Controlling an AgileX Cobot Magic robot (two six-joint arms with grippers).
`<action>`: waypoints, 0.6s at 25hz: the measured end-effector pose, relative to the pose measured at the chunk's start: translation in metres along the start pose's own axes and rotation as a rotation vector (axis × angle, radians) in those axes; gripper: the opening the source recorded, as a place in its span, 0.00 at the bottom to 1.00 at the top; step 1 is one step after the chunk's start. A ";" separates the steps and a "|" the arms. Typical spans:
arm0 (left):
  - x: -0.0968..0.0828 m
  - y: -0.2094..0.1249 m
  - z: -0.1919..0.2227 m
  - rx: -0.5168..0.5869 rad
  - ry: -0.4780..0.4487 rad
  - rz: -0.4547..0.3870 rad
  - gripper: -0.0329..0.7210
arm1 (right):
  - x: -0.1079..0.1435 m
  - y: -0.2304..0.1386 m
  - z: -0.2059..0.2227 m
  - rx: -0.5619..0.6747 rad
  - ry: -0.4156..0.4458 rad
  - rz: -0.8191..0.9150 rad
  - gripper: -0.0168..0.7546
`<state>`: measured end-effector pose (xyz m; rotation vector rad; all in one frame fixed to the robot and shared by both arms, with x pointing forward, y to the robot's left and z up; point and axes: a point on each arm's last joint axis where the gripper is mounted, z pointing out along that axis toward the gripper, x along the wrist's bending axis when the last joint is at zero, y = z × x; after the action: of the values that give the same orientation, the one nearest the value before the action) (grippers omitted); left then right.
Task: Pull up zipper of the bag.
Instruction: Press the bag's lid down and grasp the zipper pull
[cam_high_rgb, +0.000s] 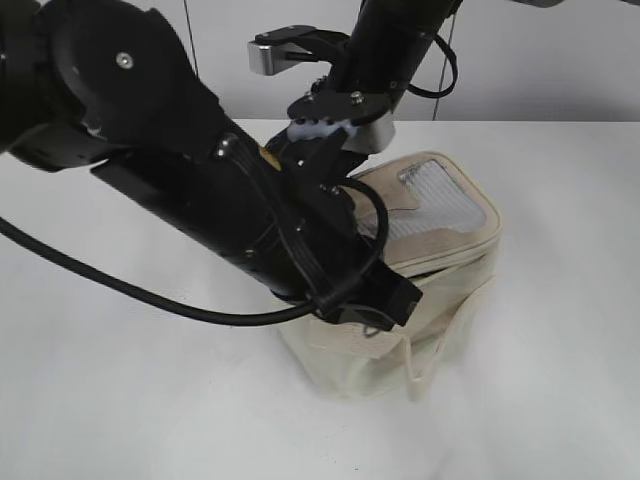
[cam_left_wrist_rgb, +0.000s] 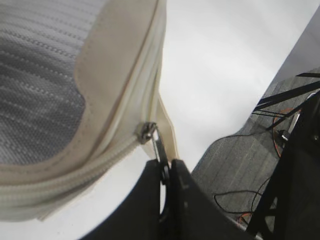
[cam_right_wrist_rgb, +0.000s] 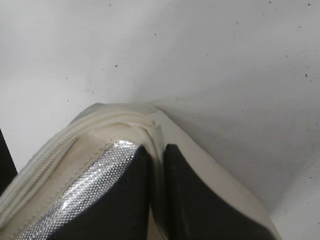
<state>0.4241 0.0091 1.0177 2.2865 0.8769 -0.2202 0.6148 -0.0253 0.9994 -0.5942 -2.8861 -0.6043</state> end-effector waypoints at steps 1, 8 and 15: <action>0.001 -0.001 0.000 0.017 0.004 -0.003 0.05 | 0.000 0.000 0.000 -0.003 0.004 0.002 0.10; 0.010 -0.009 -0.008 0.123 0.063 -0.055 0.05 | 0.001 0.002 0.000 -0.020 0.020 0.040 0.10; 0.026 -0.011 -0.036 0.163 0.175 -0.116 0.05 | 0.000 0.004 -0.001 -0.052 0.020 0.105 0.09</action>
<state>0.4340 0.0521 1.0295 2.4352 1.1198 -0.1482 0.6163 -0.0221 1.0016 -0.7373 -2.8074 -0.6677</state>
